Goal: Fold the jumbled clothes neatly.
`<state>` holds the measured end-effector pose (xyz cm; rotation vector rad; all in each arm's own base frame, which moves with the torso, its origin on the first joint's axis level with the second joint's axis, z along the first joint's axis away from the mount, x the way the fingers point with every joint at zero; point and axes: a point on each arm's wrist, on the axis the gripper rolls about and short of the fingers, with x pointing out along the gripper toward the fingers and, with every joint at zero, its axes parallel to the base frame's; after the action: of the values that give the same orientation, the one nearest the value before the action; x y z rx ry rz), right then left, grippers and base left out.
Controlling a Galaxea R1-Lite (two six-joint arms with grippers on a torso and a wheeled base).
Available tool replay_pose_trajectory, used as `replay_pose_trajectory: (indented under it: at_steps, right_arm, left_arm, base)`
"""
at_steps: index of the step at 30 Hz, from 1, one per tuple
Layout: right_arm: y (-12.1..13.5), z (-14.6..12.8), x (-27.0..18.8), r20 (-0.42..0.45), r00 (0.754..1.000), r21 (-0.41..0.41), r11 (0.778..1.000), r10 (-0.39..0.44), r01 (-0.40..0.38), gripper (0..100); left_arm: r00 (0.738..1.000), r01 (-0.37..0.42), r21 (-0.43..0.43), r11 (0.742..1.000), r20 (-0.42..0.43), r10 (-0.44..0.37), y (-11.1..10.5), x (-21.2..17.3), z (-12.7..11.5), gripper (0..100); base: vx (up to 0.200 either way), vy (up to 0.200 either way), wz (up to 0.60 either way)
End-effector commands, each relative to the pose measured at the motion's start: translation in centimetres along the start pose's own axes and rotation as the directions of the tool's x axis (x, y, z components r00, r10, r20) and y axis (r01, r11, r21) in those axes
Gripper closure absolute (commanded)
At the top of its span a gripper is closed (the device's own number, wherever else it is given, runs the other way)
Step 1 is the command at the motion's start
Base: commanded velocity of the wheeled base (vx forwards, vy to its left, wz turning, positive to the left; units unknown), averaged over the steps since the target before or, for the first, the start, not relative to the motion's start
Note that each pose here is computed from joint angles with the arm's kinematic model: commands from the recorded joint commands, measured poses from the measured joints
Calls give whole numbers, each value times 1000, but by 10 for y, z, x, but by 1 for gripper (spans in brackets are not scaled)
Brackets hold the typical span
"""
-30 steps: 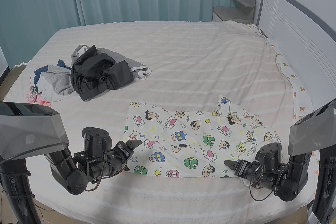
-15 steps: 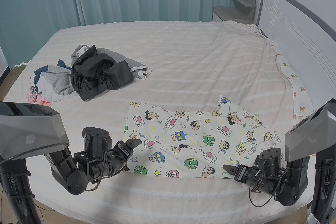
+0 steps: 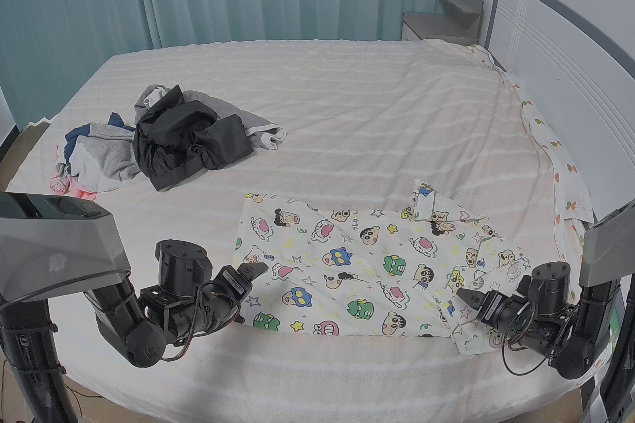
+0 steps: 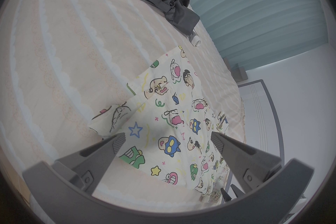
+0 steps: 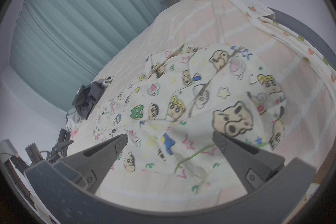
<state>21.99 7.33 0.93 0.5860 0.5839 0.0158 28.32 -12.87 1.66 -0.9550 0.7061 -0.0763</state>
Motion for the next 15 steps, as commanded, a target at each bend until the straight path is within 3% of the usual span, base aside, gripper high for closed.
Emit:
replay_pose_trajectory:
  at_steps: [1,9,15]
  right_arm:
    - [-15,7,9,17,998,30,998,-59,58,0]
    - [-45,7,33,6,985,32,984,-175,174,0]
    - [-34,20,18,60,990,44,992,-124,122,0]
  left_arm:
    - [1000,4,-1,1000,1,-4,-1,-1,0,0]
    - [1000,4,-1,1000,1,-4,-1,-1,0,0]
    - [1000,12,-1,1000,8,-12,-3,-4,2,0]
  base:
    - [0,0,0]
    - [0,0,0]
    - [0,0,0]
